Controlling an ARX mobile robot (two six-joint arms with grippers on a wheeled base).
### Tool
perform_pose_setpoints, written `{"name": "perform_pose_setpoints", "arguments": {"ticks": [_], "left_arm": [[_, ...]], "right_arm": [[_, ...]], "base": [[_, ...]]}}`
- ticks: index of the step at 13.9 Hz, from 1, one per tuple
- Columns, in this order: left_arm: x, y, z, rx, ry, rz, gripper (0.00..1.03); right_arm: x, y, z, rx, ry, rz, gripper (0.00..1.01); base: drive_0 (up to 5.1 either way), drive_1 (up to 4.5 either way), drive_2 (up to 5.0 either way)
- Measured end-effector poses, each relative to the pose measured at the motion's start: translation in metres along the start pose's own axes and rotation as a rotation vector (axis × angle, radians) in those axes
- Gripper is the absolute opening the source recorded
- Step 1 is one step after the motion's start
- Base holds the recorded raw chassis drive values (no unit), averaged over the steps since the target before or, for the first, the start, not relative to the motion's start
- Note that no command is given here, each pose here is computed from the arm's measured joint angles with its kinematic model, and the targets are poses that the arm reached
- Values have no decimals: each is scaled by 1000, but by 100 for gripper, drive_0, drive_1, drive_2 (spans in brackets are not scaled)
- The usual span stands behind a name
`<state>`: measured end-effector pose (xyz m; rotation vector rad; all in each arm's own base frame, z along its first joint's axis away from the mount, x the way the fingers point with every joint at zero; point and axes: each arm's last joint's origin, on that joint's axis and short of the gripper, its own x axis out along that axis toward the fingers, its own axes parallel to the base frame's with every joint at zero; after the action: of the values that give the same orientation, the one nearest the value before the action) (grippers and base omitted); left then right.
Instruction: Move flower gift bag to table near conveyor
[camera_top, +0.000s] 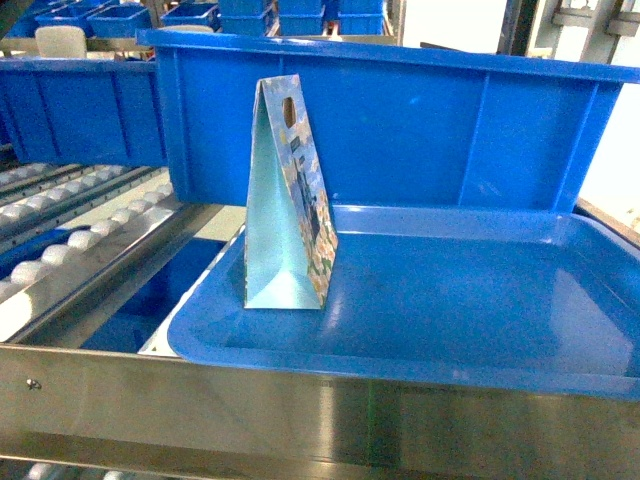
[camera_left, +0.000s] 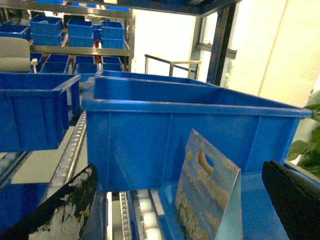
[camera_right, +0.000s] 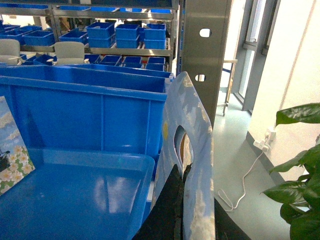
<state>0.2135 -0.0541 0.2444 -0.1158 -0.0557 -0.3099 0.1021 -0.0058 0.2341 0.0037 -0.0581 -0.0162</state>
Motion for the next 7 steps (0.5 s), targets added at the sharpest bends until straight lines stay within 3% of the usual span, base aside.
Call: {"name": "perform_pose_setpoints", "arguments": {"ticks": [4,7], "left_arm": [[12,-6,7,-6,-6,-26,98],[44,-36,6,-5,46,-77,98]], "right_arm": [[0,0,0,0,0,0,2],[0,0,0,0,0,0,2]], "base": [[0,0,0],[0,0,0]]}}
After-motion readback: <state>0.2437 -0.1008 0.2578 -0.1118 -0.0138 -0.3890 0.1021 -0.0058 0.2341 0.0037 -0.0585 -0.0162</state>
